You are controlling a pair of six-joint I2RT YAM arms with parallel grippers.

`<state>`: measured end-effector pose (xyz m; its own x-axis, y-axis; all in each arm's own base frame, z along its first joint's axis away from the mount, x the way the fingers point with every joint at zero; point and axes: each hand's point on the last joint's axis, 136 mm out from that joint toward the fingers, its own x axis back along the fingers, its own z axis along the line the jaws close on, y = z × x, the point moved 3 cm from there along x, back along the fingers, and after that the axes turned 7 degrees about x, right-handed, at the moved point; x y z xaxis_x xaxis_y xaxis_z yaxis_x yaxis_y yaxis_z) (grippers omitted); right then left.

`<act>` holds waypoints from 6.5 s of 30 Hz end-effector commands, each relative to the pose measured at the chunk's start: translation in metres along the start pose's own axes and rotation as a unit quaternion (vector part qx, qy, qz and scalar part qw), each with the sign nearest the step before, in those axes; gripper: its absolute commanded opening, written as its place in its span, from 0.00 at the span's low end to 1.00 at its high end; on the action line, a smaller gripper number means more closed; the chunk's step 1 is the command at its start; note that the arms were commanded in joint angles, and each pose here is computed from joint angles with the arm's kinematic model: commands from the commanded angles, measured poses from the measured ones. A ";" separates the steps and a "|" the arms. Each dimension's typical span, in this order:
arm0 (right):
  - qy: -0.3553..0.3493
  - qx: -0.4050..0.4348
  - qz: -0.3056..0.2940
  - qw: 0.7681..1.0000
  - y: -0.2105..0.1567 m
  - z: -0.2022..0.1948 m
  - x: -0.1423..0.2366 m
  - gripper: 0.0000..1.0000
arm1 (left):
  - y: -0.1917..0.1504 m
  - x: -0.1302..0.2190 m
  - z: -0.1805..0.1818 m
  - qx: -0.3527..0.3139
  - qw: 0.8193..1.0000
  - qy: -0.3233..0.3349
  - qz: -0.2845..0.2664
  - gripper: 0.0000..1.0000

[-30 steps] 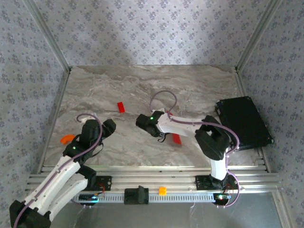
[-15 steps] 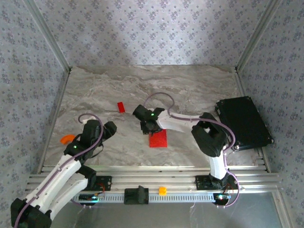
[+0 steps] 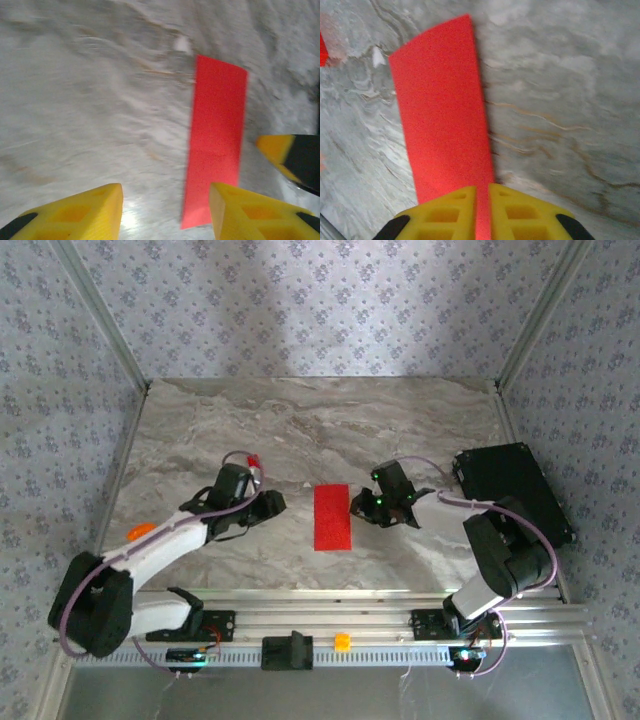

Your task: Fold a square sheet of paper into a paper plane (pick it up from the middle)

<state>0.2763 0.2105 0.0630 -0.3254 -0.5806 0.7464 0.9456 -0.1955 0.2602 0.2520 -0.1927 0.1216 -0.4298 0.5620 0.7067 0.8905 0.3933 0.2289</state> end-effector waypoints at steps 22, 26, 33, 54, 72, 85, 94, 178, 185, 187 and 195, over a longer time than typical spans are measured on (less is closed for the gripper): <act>0.076 -0.049 0.060 0.994 -0.024 -0.024 -0.032 0.07 | -0.042 -0.074 -0.035 -0.032 0.984 -0.034 0.174 0.46; 0.078 -0.058 0.054 0.994 -0.025 -0.029 -0.031 0.07 | -0.047 -0.083 -0.033 -0.031 0.982 -0.024 0.185 0.43; 0.076 -0.063 0.047 0.994 -0.023 -0.031 -0.030 0.07 | -0.052 -0.092 -0.033 -0.035 0.980 -0.017 0.194 0.42; 0.062 -0.077 0.043 0.994 -0.026 -0.037 -0.030 0.08 | -0.059 -0.096 -0.024 -0.029 0.979 -0.009 0.200 0.38; 0.057 -0.075 0.043 0.995 -0.025 -0.036 -0.031 0.08 | -0.061 -0.092 -0.026 -0.020 0.981 -0.022 0.193 0.26; 0.132 -0.007 -0.003 0.991 0.008 0.015 -0.001 0.24 | -0.054 -0.078 -0.037 -0.016 0.982 -0.040 0.181 0.01; 0.052 0.149 -0.058 0.986 -0.012 0.033 0.031 0.43 | -0.047 -0.067 -0.044 -0.002 0.981 -0.051 0.185 0.01; -0.119 0.559 -0.219 0.791 -0.098 0.070 0.012 0.25 | -0.046 -0.074 -0.048 0.019 0.979 -0.058 0.194 0.01; -0.124 0.560 -0.215 0.791 -0.099 0.066 0.011 0.18 | -0.048 -0.074 -0.048 0.018 0.979 -0.056 0.194 0.01; -0.121 0.558 -0.216 0.792 -0.099 0.067 0.011 0.16 | -0.047 -0.074 -0.047 0.018 0.979 -0.055 0.194 0.01; -0.113 0.554 -0.222 0.795 -0.098 0.071 0.012 0.18 | -0.047 -0.074 -0.048 0.016 0.980 -0.054 0.193 0.01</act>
<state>0.1780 0.2799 0.0848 -0.7284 -0.4582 0.5093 0.1847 0.5845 0.7901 0.2453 -0.2836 0.0875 -0.0709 0.7438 0.6646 0.9831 0.1649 -0.0797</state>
